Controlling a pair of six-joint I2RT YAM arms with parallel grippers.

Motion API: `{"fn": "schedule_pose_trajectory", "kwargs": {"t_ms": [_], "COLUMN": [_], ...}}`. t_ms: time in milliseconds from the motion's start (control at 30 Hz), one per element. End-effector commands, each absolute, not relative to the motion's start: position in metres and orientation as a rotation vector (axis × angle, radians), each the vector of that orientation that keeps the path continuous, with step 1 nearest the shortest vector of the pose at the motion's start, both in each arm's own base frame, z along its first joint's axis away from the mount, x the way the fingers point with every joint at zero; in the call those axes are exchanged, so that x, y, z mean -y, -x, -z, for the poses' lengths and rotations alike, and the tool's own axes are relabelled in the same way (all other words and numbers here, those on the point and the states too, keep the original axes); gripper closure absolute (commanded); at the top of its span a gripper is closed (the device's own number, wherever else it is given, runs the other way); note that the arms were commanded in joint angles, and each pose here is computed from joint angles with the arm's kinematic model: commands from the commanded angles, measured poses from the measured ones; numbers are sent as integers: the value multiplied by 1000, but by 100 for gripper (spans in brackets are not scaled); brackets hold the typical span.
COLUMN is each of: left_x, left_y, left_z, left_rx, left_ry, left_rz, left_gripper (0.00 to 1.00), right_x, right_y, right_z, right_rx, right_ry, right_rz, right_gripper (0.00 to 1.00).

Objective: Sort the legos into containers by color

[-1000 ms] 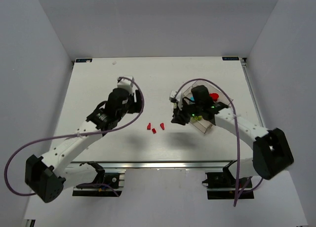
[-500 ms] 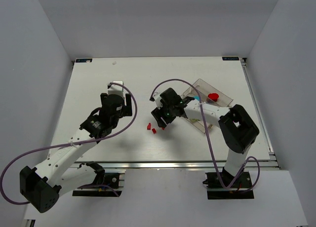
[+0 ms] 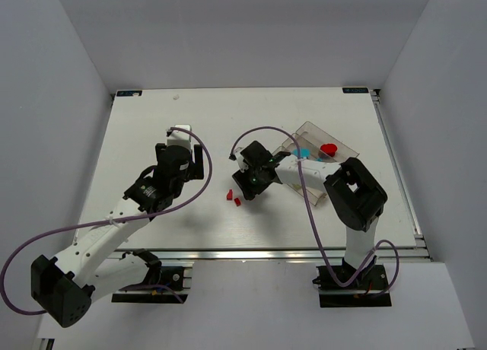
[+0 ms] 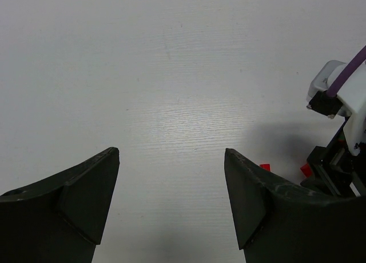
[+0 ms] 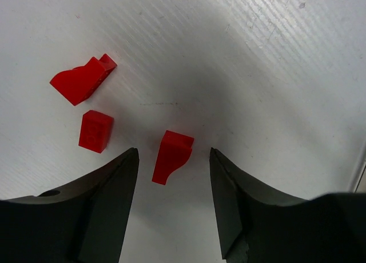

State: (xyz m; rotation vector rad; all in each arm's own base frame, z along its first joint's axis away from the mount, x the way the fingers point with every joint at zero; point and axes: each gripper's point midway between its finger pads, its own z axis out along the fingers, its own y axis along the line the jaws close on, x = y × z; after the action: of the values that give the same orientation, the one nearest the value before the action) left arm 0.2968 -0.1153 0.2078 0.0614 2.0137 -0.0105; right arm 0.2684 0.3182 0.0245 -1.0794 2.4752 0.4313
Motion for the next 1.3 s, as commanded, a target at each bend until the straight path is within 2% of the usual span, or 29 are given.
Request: {"fn": "schedule_pose_trajectory", "kwargs": {"t_ms": [0,533,600,767,833,967,1033,1067,1133,1267], "left_x": [113,139,139,148,163,186,193,197,206,220], "left_y": [-296,-294,-293,-290,-288,-282,-280,-279,-276,-271], "left_z": [-209,-201,-203,-202,-195,-178,-174,-170,-167,-155], "left_rx": [-2003,-2033,-2024,-2024,-2039,-2109,-2126,-2141,-2157,-2206], "left_ry": [-62,-168,-165,-209,-281,-362,-387,-401,-426,-466], "left_rz": [9,135,142,195,265,376,406,427,476,556], "left_gripper": [16,21,21,21,21,22,21,20,20,20], "right_x": [-327,-321,-321,-317,-318,-306,-300,-283,-274,-222], "right_y": [-275,-277,-278,-281,-287,-316,-315,-331,-324,-355], "right_z": [-35,-19,-20,-30,-51,-112,-147,-158,-182,-197], "right_rx": [-2453,-2459,-2456,-2437,-2371,-2253,-2175,-2159,-2087,-2092], "right_ry": [1045,1077,1081,1082,1092,986,969,896,898,687], "right_rz": [-424,-320,-306,-299,-303,-414,-514,-518,-591,-443], "right_gripper": [44,59,64,84,85,100,100,100,100,100]}}
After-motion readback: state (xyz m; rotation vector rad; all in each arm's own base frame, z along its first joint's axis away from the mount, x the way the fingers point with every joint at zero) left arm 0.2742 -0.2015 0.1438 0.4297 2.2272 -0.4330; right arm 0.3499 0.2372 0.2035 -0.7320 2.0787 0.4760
